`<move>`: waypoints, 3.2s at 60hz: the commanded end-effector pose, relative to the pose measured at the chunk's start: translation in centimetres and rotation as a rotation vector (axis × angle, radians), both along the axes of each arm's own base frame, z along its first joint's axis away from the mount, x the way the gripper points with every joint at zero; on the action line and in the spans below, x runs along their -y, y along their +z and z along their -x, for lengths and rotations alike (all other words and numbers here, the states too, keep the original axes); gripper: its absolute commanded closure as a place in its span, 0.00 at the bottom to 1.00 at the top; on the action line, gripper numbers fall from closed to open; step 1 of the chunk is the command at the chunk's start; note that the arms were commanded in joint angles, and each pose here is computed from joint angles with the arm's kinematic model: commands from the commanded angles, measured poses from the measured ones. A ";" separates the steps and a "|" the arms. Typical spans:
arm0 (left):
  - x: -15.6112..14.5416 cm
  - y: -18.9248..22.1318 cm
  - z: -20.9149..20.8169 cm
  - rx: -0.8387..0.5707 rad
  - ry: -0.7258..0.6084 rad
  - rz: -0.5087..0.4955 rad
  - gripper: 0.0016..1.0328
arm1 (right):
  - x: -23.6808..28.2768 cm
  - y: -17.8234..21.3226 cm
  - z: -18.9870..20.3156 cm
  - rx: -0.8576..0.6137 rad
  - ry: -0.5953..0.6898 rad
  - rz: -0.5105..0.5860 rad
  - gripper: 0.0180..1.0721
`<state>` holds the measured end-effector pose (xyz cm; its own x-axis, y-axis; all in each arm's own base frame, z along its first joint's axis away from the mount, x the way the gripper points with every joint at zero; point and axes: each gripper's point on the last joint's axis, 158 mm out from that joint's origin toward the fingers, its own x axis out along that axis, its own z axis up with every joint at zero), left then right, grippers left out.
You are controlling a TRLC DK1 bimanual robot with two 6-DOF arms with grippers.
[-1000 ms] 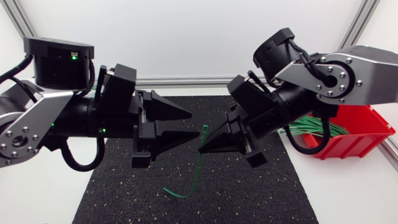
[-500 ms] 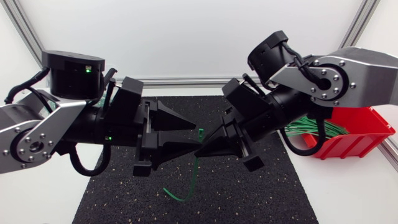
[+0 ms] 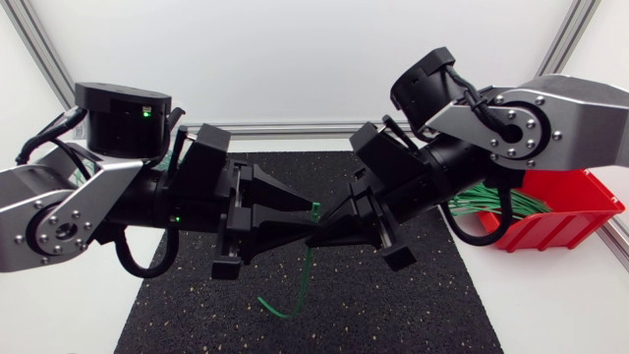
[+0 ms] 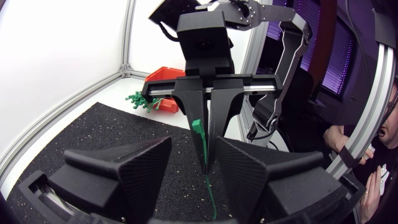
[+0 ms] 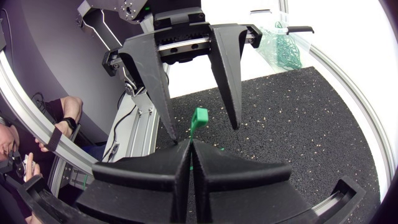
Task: Take a green cable tie from the red box, thread the tail through the head to close it, then place it in the transparent bin on the left.
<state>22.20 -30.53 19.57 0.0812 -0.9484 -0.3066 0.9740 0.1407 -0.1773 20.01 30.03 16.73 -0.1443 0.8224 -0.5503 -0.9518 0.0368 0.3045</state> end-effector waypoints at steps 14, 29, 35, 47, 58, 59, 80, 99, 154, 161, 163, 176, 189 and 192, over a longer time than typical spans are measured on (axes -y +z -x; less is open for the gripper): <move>0.1 -0.9 -0.3 -0.006 -0.006 -0.007 0.81 | 0.0 -1.1 0.8 -0.016 0.024 0.009 0.94; 0.1 -0.6 -0.3 -0.006 -0.005 -0.002 0.96 | 0.1 -1.2 0.7 -0.011 0.016 0.005 0.94; -0.1 -0.1 -0.3 0.003 0.000 0.004 0.96 | 0.3 -1.2 0.2 -0.008 0.000 0.004 0.93; -0.7 0.6 -0.5 0.012 0.019 0.016 0.96 | 0.7 -1.2 0.1 0.009 -0.018 0.020 0.77; -1.1 0.9 -0.9 0.006 0.038 0.025 0.96 | 1.2 -1.3 0.3 0.010 -0.031 0.022 0.55; -1.1 1.1 -1.1 0.005 0.043 0.027 0.96 | 1.3 -1.3 0.3 0.010 -0.032 0.022 0.52; -1.0 3.7 -2.9 -0.058 0.099 0.071 0.97 | 3.6 -1.7 -1.6 0.007 -0.133 0.047 0.15; -2.6 4.7 -6.7 -0.185 0.192 0.109 0.97 | 4.9 -1.7 -2.4 0.322 -0.051 0.053 0.05; -8.3 4.5 -11.6 -0.675 0.237 0.241 0.97 | 5.3 -6.1 -3.9 0.742 0.238 0.389 0.05; -9.3 4.6 -12.0 -0.677 0.248 0.253 0.97 | 4.8 -6.4 -3.7 0.746 0.281 0.393 0.05; -9.6 4.6 -12.1 -0.678 0.255 0.257 0.97 | 4.5 -6.3 -3.8 0.746 0.282 0.390 0.05; -10.0 3.9 -12.7 -0.705 0.263 0.258 0.97 | 2.7 -6.6 -5.4 0.884 0.290 0.356 0.05; -9.9 3.2 -13.0 -0.728 0.267 0.254 0.97 | 0.7 -5.4 -5.8 1.155 0.334 0.251 0.05; -9.8 3.1 -12.9 -0.731 0.263 0.252 0.97 | 0.5 -5.6 -5.8 1.216 0.367 0.248 0.05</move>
